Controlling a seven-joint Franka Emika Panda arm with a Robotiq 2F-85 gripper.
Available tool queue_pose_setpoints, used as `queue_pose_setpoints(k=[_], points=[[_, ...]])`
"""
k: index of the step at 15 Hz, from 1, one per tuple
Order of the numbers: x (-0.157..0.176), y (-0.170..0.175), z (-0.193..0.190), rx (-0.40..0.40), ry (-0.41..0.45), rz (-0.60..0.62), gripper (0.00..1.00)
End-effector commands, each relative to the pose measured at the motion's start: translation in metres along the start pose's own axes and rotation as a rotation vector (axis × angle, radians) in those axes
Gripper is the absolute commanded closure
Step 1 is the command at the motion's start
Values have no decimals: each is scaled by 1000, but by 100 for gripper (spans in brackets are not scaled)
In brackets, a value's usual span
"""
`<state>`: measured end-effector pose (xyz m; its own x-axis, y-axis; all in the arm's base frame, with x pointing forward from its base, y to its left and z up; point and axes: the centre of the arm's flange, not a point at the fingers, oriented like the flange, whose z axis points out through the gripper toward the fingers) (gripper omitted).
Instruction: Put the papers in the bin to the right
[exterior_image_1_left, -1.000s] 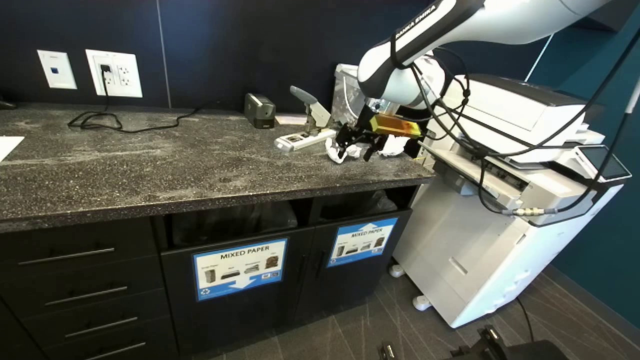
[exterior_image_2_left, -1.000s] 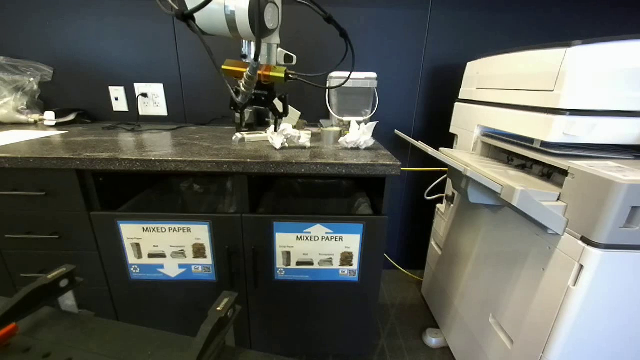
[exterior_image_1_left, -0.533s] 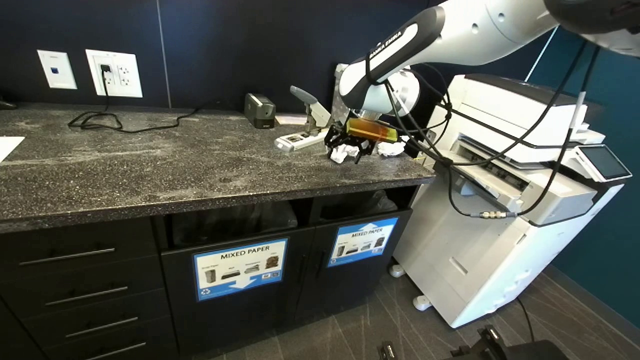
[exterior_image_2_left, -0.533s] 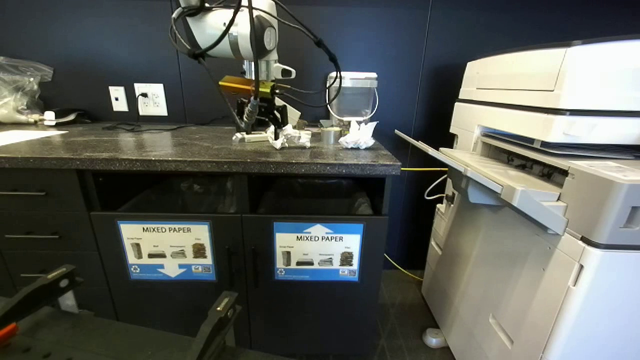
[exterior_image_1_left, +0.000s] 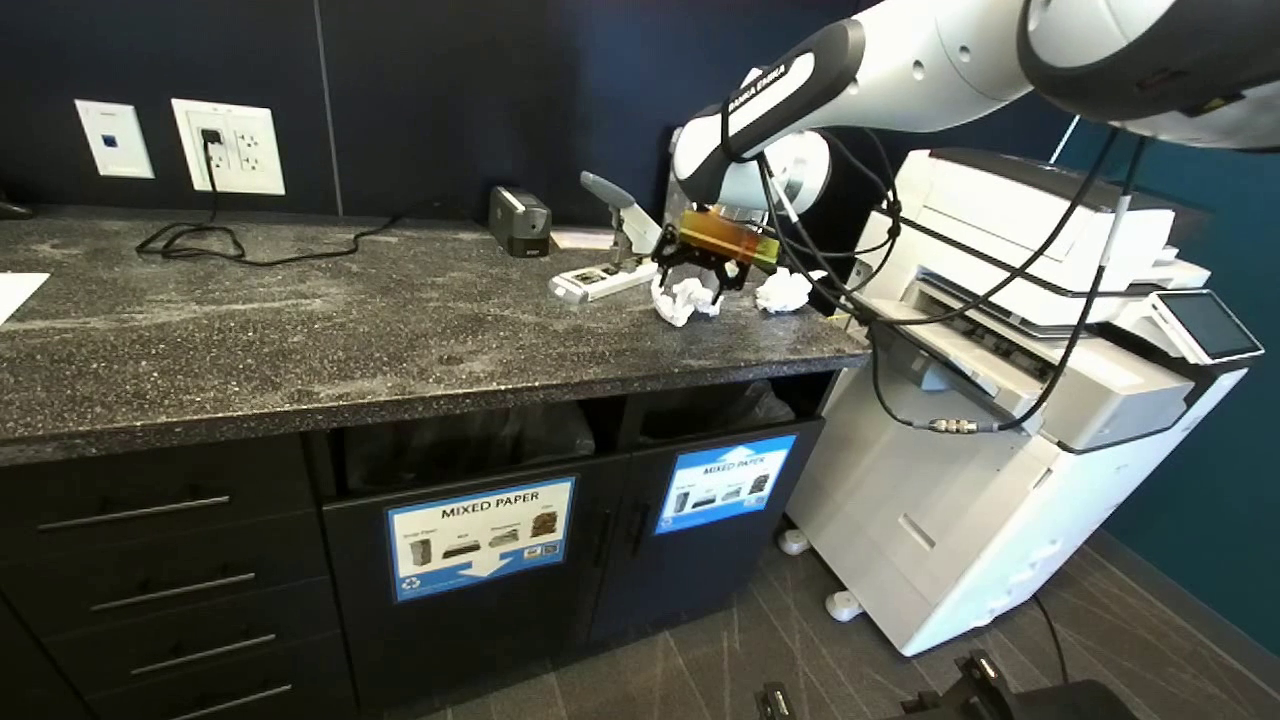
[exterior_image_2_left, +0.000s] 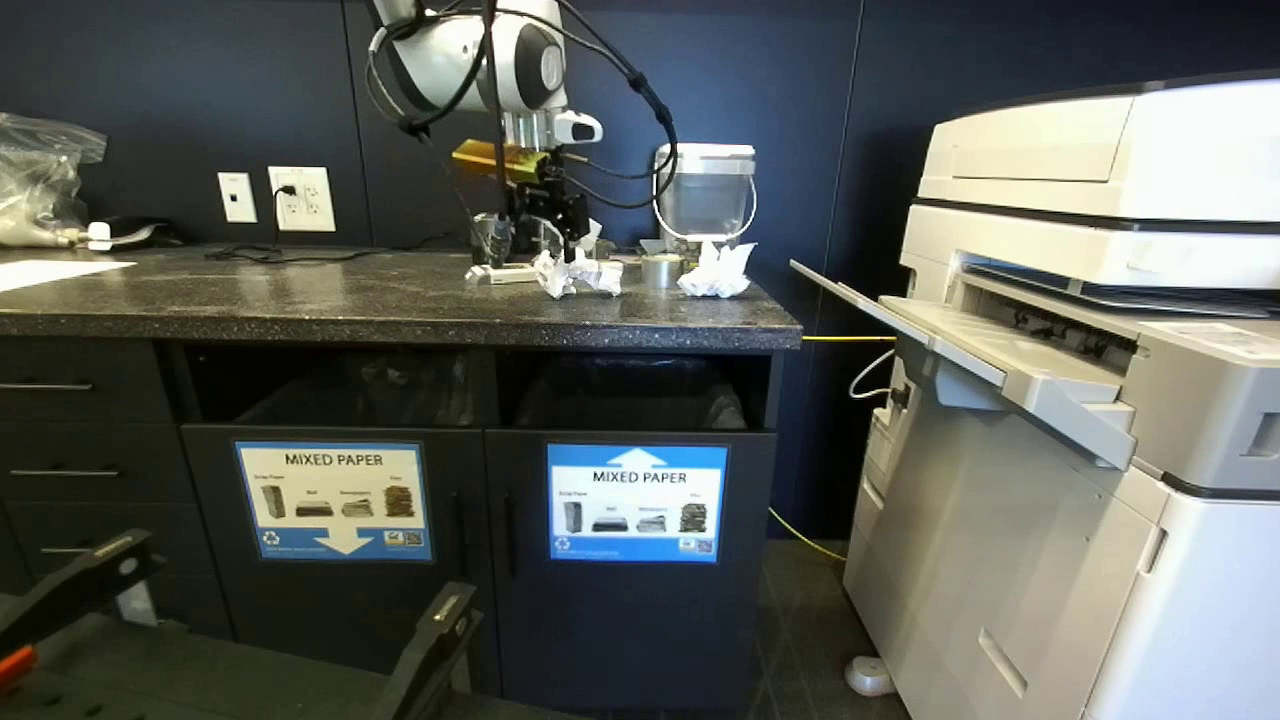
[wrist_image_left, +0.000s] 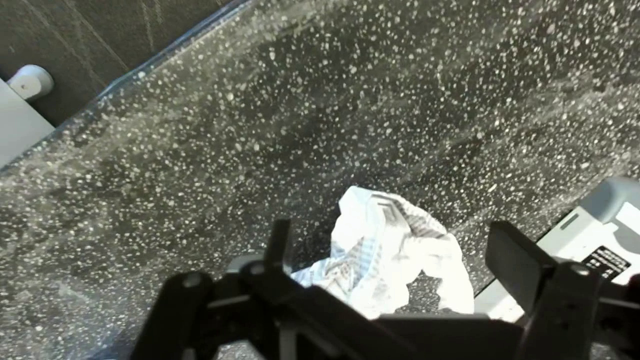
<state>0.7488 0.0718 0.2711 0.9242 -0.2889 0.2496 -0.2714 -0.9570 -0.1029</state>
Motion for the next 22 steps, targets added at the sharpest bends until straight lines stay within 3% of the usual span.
queue_pose_setpoints(k=[1, 12, 22], points=[[33, -5, 8, -45, 8, 144, 0], [65, -8, 48, -48, 24, 376, 0], [79, -1, 67, -71, 48, 410, 0]])
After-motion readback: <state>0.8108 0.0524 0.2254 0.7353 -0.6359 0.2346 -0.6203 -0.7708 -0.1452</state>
